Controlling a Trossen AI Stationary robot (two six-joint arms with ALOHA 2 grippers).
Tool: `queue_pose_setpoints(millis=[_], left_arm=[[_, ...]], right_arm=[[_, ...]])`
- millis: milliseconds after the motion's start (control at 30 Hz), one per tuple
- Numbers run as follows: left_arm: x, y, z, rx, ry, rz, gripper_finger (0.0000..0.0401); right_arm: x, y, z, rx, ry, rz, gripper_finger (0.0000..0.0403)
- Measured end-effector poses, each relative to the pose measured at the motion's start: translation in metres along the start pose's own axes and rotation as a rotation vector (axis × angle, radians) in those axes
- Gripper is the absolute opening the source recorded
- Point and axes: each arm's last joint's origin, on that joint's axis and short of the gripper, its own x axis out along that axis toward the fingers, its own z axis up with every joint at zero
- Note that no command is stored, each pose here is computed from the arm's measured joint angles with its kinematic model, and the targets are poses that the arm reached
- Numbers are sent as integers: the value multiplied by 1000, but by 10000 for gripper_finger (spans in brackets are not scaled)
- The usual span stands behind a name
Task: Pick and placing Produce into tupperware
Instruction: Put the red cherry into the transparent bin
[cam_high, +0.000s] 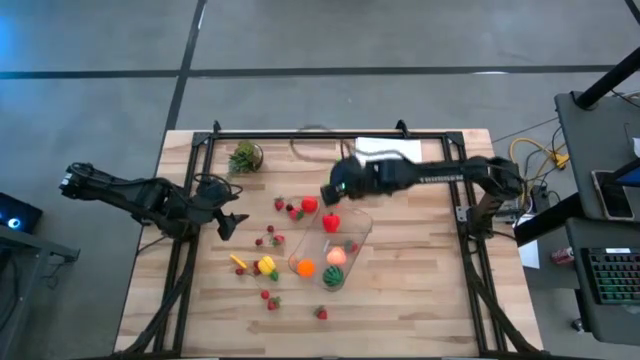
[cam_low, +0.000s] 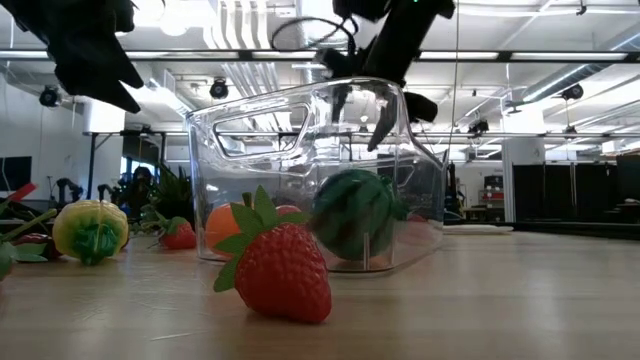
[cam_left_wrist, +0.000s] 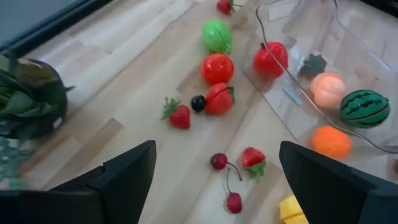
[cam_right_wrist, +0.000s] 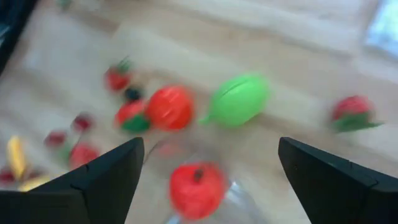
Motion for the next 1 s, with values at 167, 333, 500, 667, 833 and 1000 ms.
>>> queue_pose_setpoints(millis=[167, 333, 500, 667, 833, 1000], left_arm=[[3, 6, 2, -10, -12, 43, 327], [10, 11, 2, -47, -7, 97, 327], [19, 7, 4, -112, -6, 58, 327], [25, 5, 6, -113, -3, 74, 327], [31, 6, 6, -118, 13, 108, 327], [35, 6, 6, -116, 26, 128, 327]], right_arm=[[16, -25, 38, 82, 93, -48, 364], [41, -52, 56, 71, 193, -129, 363], [70, -85, 58, 64, 351, -196, 363], [89, -96, 57, 43, 400, -236, 363], [102, -102, 53, 30, 434, -264, 363], [104, -103, 52, 16, 431, -285, 363]])
